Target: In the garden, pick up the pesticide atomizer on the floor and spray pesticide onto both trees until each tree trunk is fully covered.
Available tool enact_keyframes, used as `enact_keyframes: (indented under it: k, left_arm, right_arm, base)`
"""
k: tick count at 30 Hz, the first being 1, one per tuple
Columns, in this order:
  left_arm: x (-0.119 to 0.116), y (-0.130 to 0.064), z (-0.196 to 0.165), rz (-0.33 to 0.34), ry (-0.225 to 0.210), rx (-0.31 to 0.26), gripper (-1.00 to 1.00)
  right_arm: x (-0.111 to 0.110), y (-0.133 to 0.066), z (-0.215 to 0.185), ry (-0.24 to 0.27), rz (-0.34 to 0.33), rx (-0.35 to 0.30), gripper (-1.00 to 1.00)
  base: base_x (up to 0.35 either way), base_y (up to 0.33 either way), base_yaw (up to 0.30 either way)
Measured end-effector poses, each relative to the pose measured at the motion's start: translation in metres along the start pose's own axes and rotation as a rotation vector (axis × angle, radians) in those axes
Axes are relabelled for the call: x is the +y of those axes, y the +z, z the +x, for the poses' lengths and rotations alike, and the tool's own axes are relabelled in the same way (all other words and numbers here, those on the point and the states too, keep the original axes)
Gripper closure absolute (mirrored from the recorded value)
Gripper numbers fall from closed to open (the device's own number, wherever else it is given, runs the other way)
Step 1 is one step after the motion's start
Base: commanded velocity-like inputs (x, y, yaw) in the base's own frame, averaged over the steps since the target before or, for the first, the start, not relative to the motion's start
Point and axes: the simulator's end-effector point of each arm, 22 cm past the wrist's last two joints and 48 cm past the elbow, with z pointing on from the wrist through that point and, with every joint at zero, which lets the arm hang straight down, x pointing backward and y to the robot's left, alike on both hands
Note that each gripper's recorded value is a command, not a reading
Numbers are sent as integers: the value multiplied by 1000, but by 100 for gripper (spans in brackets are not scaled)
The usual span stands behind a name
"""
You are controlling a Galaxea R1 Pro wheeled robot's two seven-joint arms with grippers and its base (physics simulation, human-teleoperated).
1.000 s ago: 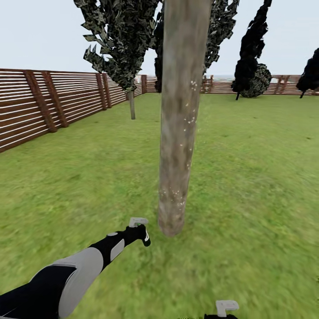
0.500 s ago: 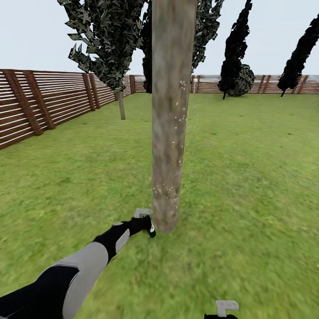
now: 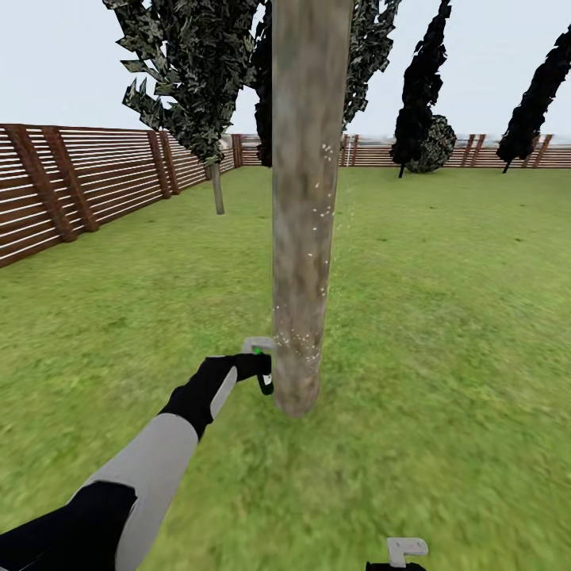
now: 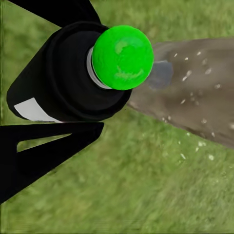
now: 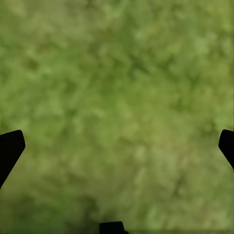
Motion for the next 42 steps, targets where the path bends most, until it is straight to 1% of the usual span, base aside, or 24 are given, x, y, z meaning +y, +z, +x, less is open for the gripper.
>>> enact_keyframes:
  k: [2, 3, 4, 5, 7, 8, 9, 10, 11, 12, 14, 16, 17, 19, 22, 23, 24, 26, 29, 35, 36, 39, 41, 42]
  left_arm:
    - [-5, 2, 8, 5, 28, 20, 100]
    - [-7, 1, 3, 8, 35, 9, 100]
    - [-11, -3, -13, 13, 45, -22, 100]
    - [-16, -10, -28, 19, 51, -30, 100]
    - [-26, -19, -39, 42, 34, -16, 100]
    - [-46, -19, -37, 89, 31, -1, 100]
    - [-63, -18, -30, 122, 45, 18, 100]
    - [-99, -17, -16, 200, 55, 54, 100]
    - [-121, -18, -6, 252, 48, 75, 100]
    - [-133, -20, -3, 278, 44, 83, 100]
    - [-139, -21, -5, 286, 47, 79, 100]
    - [-138, -23, -15, 258, 55, 58, 100]
    - [-137, -27, -36, 236, 73, 42, 100]
    - [-138, -37, -73, 217, 113, 43, 100]
    - [-144, -55, -133, 202, 165, -3, 100]
    - [-146, -61, -146, 199, 179, -7, 100]
    - [-147, -69, -162, 192, 196, -2, 100]
    - [-160, -92, -199, 209, 220, -46, 100]
    - [-166, -101, -213, 220, 226, -74, 100]
    - [-168, -105, -217, 224, 231, -83, 100]
    - [-171, -108, -220, 227, 241, -94, 100]
    - [-165, -111, -220, 214, 235, -70, 100]
    - [-166, -136, -266, 213, 222, -130, 100]
    - [-166, -144, -280, 211, 219, -150, 100]
  right_arm:
    - [0, 0, 0, 0, 0, 0, -100]
    - [0, 0, 0, 0, 0, 0, -100]
    - [0, 0, 0, 0, 0, 0, -100]
    - [0, 0, 0, 0, 0, 0, -100]
    - [0, 0, 0, 0, 0, 0, -100]
    - [0, 0, 0, 0, 0, 0, -100]
    - [0, 0, 0, 0, 0, 0, -100]
    - [1, 0, 0, 0, -1, 0, -100]
    - [1, 0, 0, -1, -1, 0, -100]
    - [1, 0, 0, -1, -1, 0, -100]
    - [1, 0, 0, -1, -2, 0, -100]
    - [1, 0, 0, 0, -1, 0, -100]
    - [0, 0, 0, -1, -1, 0, -100]
    - [0, 0, 0, 0, -1, 0, -100]
    - [0, 0, 0, 0, 0, 0, -100]
    - [0, 0, 0, 0, 0, 0, -100]
    - [0, 0, 0, 0, 0, 0, -100]
    - [0, 0, 0, 0, 0, 0, -100]
    - [0, 0, 0, 0, 0, 0, -100]
    - [0, 0, 0, 0, 0, 0, -100]
    - [0, 0, 0, 0, 0, 0, -100]
    - [0, 0, 0, 0, 0, 0, -100]
    - [0, 0, 0, 0, 0, -1, -100]
    - [0, 0, 0, 0, 0, 0, -100]
  base:
    - [0, 0, 0]
    - [0, 0, 0]
    - [0, 0, 0]
    - [0, 0, 0]
    - [0, 0, 0]
    - [0, 0, 0]
    - [0, 0, 0]
    - [0, 0, 0]
    - [0, 0, 0]
    - [0, 0, 0]
    - [0, 0, 0]
    - [0, 0, 0]
    - [0, 0, 0]
    - [0, 0, 0]
    - [0, 0, 0]
    - [0, 0, 0]
    - [0, 0, 0]
    - [0, 0, 0]
    - [-29, 0, 0]
    - [-201, 0, 0]
    - [-49, 0, 0]
    - [-21, 0, 0]
    - [-5, 0, 0]
    - [-2, 0, 0]
